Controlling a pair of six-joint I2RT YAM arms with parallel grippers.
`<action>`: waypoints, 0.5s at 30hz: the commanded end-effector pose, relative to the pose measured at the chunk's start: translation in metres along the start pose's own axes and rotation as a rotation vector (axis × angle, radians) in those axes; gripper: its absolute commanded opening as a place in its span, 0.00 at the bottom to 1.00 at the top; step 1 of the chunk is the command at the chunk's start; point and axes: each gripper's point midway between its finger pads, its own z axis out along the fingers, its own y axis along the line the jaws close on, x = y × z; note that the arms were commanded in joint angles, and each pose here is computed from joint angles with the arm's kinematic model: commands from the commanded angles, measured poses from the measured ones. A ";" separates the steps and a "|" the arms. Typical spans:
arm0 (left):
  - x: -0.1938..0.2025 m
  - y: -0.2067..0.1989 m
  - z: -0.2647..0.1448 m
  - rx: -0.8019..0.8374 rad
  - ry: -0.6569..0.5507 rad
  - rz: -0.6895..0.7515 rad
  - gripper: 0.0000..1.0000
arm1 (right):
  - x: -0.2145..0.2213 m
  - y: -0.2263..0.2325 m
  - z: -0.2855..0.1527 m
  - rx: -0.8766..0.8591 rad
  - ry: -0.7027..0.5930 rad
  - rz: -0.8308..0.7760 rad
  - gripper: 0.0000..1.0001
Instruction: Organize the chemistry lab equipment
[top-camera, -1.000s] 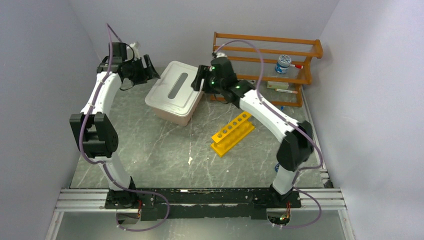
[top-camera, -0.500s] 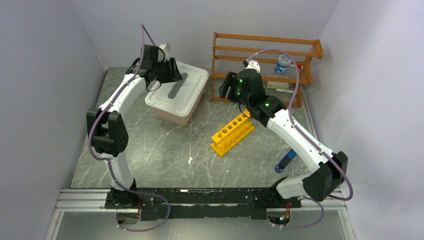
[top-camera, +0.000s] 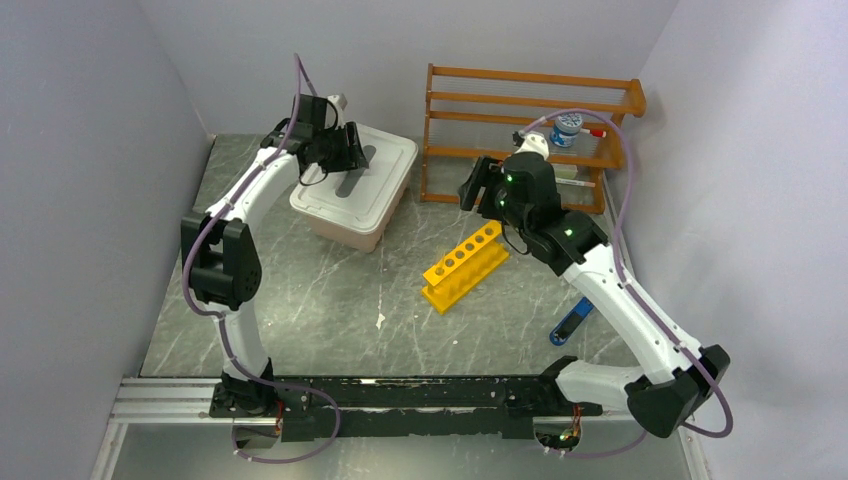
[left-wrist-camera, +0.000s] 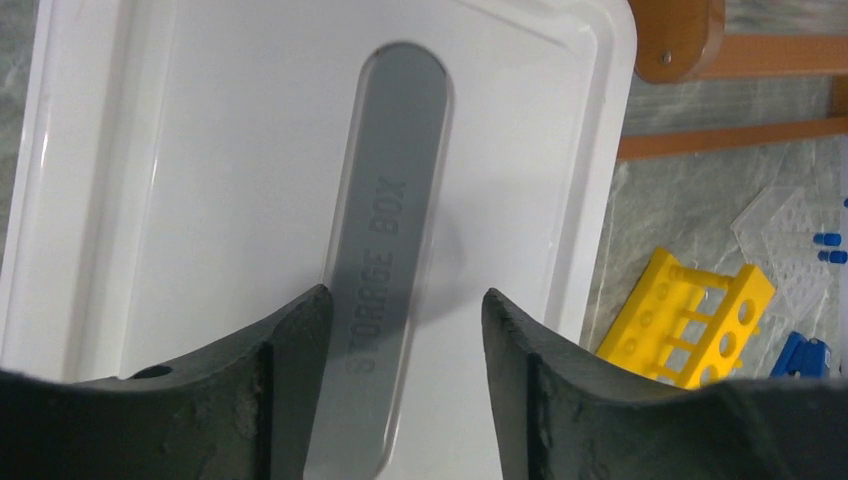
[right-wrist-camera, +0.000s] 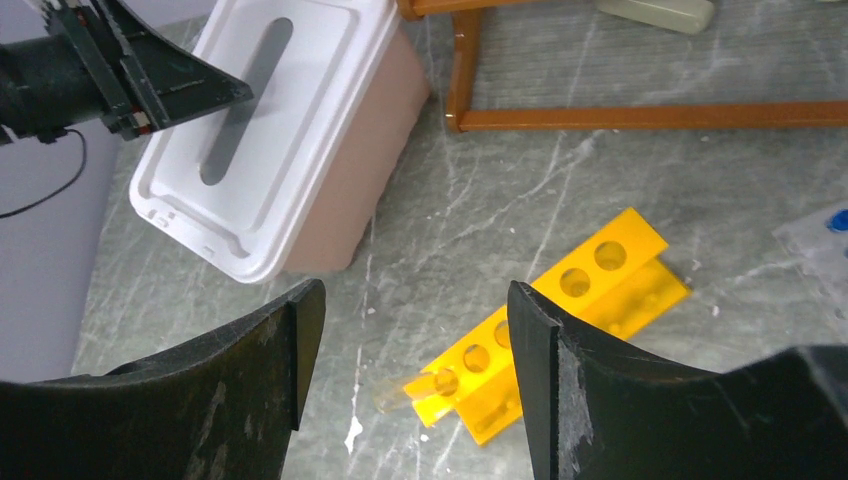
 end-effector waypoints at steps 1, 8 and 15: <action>-0.026 -0.017 -0.061 -0.019 -0.071 0.054 0.65 | -0.004 -0.018 -0.023 0.060 0.003 -0.034 0.74; -0.018 -0.016 -0.166 -0.095 -0.210 0.132 0.82 | 0.017 -0.041 -0.051 0.132 0.083 -0.012 0.91; 0.030 0.019 -0.258 -0.300 -0.281 0.078 0.84 | 0.016 -0.086 -0.093 0.346 0.080 0.022 0.97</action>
